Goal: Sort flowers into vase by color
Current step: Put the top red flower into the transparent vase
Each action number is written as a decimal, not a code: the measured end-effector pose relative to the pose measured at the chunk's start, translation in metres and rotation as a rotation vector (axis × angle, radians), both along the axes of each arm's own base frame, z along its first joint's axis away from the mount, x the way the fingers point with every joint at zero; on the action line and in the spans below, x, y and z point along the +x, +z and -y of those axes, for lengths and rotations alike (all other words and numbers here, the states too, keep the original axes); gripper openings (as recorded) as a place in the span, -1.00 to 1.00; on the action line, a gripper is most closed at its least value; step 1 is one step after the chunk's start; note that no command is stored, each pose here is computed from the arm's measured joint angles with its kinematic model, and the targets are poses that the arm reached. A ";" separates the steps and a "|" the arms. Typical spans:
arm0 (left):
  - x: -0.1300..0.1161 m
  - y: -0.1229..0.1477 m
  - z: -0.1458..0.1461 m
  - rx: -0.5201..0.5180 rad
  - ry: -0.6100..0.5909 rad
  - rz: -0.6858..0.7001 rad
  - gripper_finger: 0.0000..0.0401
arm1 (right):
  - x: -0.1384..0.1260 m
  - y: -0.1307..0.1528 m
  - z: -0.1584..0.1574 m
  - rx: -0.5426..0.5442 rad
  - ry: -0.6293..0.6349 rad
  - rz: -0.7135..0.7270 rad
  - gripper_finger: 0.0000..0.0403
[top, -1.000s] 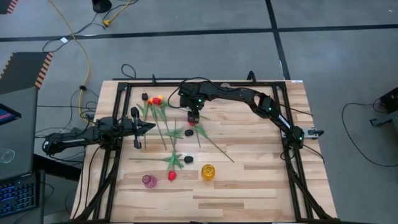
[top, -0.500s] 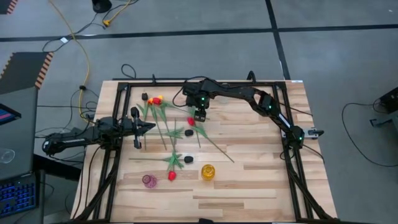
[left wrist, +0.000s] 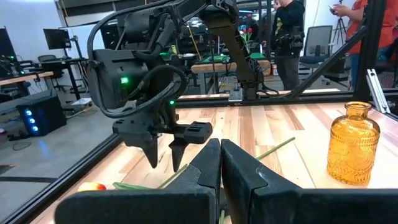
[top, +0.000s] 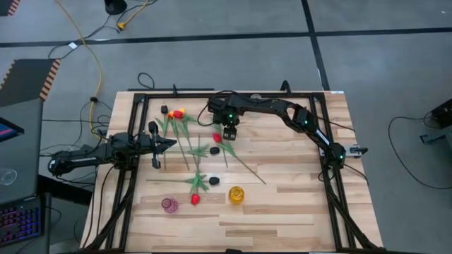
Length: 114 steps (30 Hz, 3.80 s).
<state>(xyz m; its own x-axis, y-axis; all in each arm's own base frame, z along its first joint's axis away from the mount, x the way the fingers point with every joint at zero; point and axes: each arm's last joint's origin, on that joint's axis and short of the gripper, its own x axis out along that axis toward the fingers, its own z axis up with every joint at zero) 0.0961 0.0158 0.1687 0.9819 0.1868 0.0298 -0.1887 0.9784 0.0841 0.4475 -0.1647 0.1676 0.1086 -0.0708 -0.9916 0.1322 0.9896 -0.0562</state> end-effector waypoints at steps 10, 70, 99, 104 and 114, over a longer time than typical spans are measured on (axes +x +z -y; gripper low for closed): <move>0.000 0.000 0.000 0.000 0.000 0.000 -1.00 | 0.008 -0.012 -0.017 0.016 0.110 -0.009 0.17; -0.002 0.011 -0.003 -0.040 0.104 0.124 -0.98 | -0.009 0.058 -0.012 -0.053 0.054 0.051 -0.92; 0.006 0.017 -0.006 -0.283 0.132 0.228 -0.44 | -0.090 0.088 -0.035 -0.033 -0.120 0.601 -0.92; 0.016 0.020 -0.008 -0.302 0.154 0.259 -0.44 | -0.083 0.084 -0.047 -0.069 -0.061 0.771 -0.91; 0.053 0.037 -0.014 -0.312 0.182 0.203 -0.44 | -0.063 0.083 -0.072 -0.082 0.081 0.884 -0.90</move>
<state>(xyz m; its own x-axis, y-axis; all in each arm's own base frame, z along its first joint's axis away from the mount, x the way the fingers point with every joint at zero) 0.1496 0.0301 0.2058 0.9119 0.3878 0.1341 -0.3434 0.9001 -0.2680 0.3848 -0.0923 0.2509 0.8393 -0.0970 -0.5350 0.0910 0.9951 -0.0377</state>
